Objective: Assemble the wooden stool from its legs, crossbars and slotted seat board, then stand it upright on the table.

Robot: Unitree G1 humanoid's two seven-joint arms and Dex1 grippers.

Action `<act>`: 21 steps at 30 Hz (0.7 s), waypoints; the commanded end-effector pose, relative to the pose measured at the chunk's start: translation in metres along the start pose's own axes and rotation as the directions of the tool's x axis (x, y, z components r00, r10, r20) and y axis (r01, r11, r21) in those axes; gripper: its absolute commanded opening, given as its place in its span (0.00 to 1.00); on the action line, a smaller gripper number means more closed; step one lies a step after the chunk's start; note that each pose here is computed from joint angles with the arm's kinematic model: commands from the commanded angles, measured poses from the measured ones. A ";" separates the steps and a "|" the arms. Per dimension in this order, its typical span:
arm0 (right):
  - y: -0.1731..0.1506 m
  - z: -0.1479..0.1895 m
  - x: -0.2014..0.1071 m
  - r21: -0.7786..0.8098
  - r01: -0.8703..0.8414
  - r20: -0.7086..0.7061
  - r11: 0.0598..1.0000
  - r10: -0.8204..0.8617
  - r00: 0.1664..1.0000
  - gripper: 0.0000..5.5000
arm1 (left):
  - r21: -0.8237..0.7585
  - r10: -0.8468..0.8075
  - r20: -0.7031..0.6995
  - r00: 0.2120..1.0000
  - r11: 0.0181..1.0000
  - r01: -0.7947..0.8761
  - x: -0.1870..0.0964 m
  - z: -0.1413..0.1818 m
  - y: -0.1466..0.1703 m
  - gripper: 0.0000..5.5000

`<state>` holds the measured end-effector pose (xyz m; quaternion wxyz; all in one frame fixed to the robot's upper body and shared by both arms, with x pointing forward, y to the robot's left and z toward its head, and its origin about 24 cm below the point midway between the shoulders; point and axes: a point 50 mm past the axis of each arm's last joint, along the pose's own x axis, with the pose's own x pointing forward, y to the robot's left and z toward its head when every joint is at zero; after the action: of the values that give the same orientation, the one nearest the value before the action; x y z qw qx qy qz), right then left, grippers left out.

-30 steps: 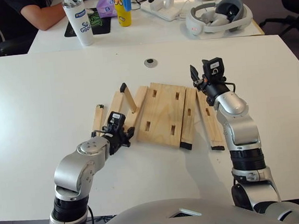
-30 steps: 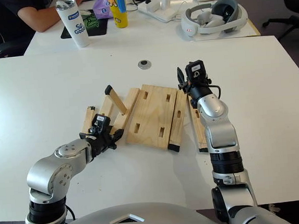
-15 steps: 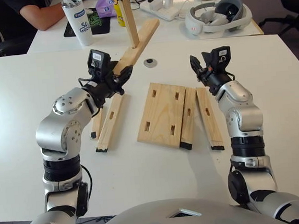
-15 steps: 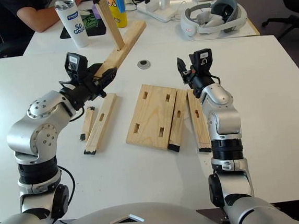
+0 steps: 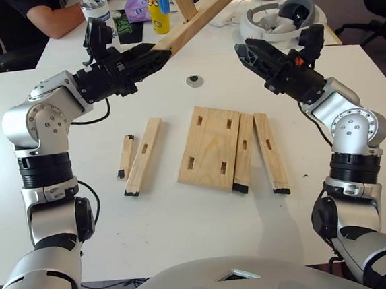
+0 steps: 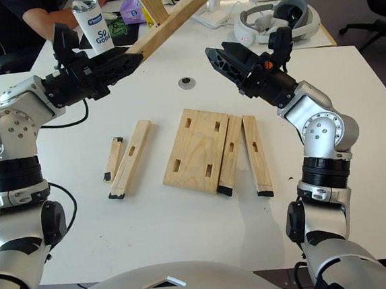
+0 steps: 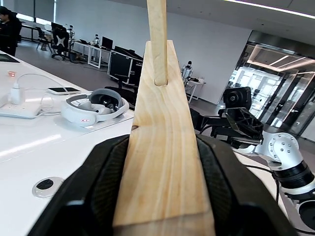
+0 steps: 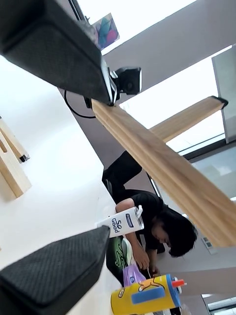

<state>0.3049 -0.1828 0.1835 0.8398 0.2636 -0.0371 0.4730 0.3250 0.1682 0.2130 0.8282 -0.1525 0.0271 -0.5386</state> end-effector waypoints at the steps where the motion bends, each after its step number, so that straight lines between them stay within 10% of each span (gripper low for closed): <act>1: -0.003 0.011 0.005 0.129 -0.025 0.114 0.991 0.010 0.993 0.89 | -0.034 -0.109 0.084 0.990 0.993 0.112 0.002 0.022 -0.005 0.37; 21: 0.020 0.014 0.022 0.398 -0.262 0.269 0.879 0.162 0.949 0.89 | -0.286 -0.305 0.057 0.951 0.907 0.308 0.015 -0.018 -0.036 0.37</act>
<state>0.3044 -0.1659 0.2031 0.6961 0.4930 -0.0499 0.5195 0.3011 0.1398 0.2072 0.7089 -0.2815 0.0726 -0.6426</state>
